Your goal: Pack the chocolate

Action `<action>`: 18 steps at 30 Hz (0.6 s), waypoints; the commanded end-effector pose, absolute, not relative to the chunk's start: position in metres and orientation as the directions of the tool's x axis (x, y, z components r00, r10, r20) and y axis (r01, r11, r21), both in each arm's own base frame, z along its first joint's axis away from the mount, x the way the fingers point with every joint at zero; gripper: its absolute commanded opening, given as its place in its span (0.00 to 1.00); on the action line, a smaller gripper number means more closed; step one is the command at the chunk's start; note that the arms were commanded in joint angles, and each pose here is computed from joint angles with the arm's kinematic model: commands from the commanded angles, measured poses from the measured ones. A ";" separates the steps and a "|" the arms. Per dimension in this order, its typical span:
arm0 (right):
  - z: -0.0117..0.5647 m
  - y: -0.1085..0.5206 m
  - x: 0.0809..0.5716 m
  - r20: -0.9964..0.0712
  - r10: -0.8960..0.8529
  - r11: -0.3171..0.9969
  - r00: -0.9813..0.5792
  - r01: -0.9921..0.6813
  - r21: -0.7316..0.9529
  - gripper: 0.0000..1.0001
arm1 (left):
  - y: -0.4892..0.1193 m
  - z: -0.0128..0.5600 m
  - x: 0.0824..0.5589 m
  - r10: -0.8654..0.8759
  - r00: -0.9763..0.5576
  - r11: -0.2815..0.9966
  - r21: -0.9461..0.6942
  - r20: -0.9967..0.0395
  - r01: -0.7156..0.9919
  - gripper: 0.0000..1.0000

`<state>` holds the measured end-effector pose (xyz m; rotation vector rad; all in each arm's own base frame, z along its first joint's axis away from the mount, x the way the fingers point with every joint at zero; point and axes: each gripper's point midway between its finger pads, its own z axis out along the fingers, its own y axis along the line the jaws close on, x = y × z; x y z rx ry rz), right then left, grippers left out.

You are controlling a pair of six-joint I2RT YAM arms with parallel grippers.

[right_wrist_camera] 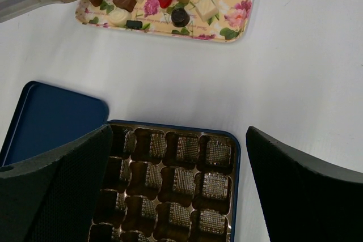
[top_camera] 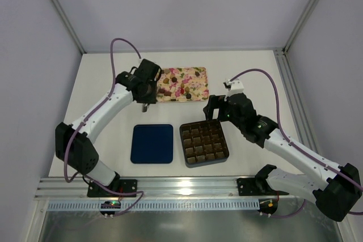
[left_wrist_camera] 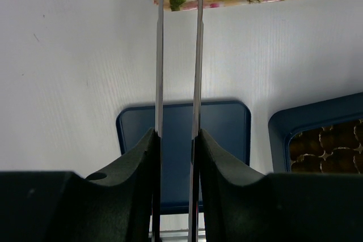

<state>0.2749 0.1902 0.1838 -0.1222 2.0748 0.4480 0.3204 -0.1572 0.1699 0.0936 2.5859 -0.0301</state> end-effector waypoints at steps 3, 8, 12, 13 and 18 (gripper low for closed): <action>0.199 0.191 0.283 -0.867 0.125 0.927 -0.482 -0.254 0.275 1.00 | -0.169 0.209 0.308 0.055 -0.804 0.991 -0.066 -0.592 0.115 0.26; 0.201 0.190 0.284 -0.869 0.124 0.929 -0.479 -0.252 0.271 1.00 | -0.183 0.218 0.286 0.077 -0.800 0.982 -0.093 -0.595 0.164 0.26; 0.201 0.188 0.284 -0.871 0.123 0.934 -0.476 -0.241 0.264 1.00 | -0.199 0.223 0.259 0.112 -0.795 0.969 -0.110 -0.596 0.220 0.25; 0.201 0.188 0.284 -0.871 0.123 0.934 -0.476 -0.241 0.263 1.00 | -0.201 0.228 0.254 0.110 -0.788 0.967 -0.119 -0.606 0.226 0.26; 0.200 0.185 0.284 -0.870 0.124 0.938 -0.476 -0.231 0.260 1.00 | -0.216 0.228 0.220 0.134 -0.793 0.952 -0.146 -0.595 0.270 0.25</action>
